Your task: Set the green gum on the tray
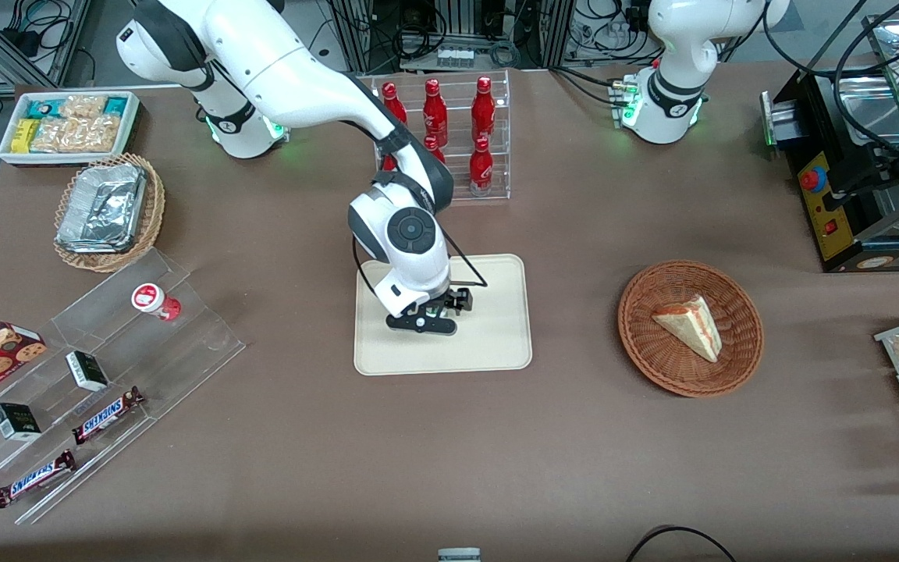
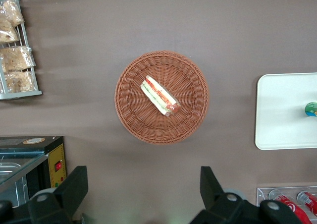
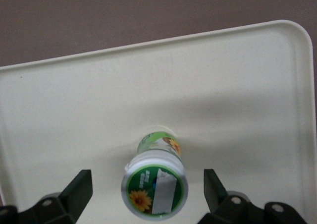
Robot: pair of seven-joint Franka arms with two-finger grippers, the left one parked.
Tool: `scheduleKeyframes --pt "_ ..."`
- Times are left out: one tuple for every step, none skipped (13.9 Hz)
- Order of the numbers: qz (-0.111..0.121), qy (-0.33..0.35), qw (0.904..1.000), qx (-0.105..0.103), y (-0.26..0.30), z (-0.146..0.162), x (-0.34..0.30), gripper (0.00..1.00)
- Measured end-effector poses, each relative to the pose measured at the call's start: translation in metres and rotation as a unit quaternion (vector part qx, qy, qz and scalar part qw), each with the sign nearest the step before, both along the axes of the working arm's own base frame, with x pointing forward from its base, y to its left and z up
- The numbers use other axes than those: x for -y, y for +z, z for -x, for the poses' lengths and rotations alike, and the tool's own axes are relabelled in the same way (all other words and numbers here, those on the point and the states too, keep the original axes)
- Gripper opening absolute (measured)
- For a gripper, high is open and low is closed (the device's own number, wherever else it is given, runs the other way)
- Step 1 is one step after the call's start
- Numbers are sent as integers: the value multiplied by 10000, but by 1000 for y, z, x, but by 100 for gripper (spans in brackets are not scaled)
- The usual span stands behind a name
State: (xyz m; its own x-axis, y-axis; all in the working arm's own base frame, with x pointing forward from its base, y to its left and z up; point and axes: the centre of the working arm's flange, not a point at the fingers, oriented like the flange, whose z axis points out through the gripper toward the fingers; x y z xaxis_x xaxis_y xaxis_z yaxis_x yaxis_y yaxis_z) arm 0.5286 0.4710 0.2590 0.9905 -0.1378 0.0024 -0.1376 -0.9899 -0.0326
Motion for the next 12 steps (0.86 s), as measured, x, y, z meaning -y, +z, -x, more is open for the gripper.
scheduleKeyframes --pt "31 95 9999 -44 10 0 3 100" --pt "65 180 9998 -94 21 -1 7 100" --pt "111 285 9994 -165 33 -4 14 100" --pt "152 397 9988 -241 46 -7 24 100" --pt "186 501 9981 -319 61 -12 36 100" --pt "206 598 9973 -383 77 -18 51 100" --pt "212 720 9962 -436 91 -25 66 100" --pt "207 860 9949 -477 105 -32 84 100" --pt "200 1002 9934 -522 118 -39 102 100" --pt "199 1127 9917 -589 128 -45 120 100" --pt "200 1216 9902 -663 136 -50 138 100" --pt "199 1289 9887 -734 142 -55 154 100"
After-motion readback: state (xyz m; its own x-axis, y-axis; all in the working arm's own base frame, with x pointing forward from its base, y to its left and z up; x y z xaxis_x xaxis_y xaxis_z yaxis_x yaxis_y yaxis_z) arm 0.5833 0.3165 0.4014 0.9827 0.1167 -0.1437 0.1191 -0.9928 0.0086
